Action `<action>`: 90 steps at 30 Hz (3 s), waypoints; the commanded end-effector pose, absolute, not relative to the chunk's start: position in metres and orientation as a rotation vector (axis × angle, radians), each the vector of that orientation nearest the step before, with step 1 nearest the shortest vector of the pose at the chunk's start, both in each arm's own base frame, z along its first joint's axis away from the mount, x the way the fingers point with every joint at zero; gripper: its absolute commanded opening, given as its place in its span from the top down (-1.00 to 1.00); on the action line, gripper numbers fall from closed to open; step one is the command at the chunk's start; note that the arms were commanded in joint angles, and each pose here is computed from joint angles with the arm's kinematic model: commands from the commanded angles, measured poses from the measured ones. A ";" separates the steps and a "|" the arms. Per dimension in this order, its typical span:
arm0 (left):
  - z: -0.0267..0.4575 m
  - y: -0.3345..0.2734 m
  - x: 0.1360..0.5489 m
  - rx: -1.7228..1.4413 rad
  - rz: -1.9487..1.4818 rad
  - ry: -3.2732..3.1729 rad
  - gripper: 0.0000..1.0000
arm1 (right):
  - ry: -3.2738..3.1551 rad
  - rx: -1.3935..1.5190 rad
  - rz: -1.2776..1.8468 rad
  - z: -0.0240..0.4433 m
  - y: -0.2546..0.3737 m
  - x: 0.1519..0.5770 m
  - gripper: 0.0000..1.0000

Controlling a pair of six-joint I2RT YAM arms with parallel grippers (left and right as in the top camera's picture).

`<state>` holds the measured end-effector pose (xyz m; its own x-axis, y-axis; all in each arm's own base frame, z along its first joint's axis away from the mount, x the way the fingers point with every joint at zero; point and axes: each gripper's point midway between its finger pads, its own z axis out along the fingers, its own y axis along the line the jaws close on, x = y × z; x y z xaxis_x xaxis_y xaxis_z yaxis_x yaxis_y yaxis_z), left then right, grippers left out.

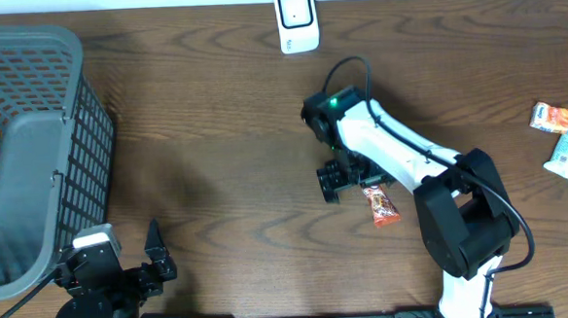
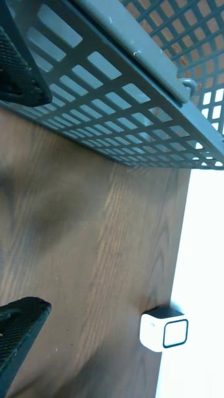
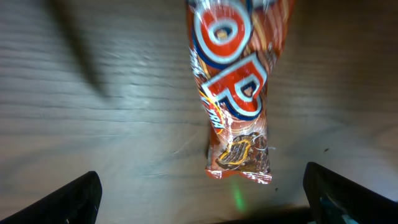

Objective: Scan the item barcode

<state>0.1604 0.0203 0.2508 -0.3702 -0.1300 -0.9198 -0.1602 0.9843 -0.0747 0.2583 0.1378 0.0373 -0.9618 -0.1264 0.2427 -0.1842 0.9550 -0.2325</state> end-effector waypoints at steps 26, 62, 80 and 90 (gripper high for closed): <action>0.251 0.019 0.160 -0.206 0.024 1.951 -0.96 | -2.846 0.166 0.322 -0.062 0.068 0.213 0.36; 0.251 0.019 0.160 -0.206 0.024 1.952 -0.96 | -2.036 0.714 -2.136 0.188 0.283 0.223 0.98; 0.251 0.019 0.160 -0.206 0.023 1.951 -0.95 | -1.868 1.246 -2.229 0.187 0.316 0.176 0.98; 0.251 0.019 0.160 -0.206 0.024 1.951 -0.96 | -1.789 1.329 -2.211 0.199 0.332 0.161 0.98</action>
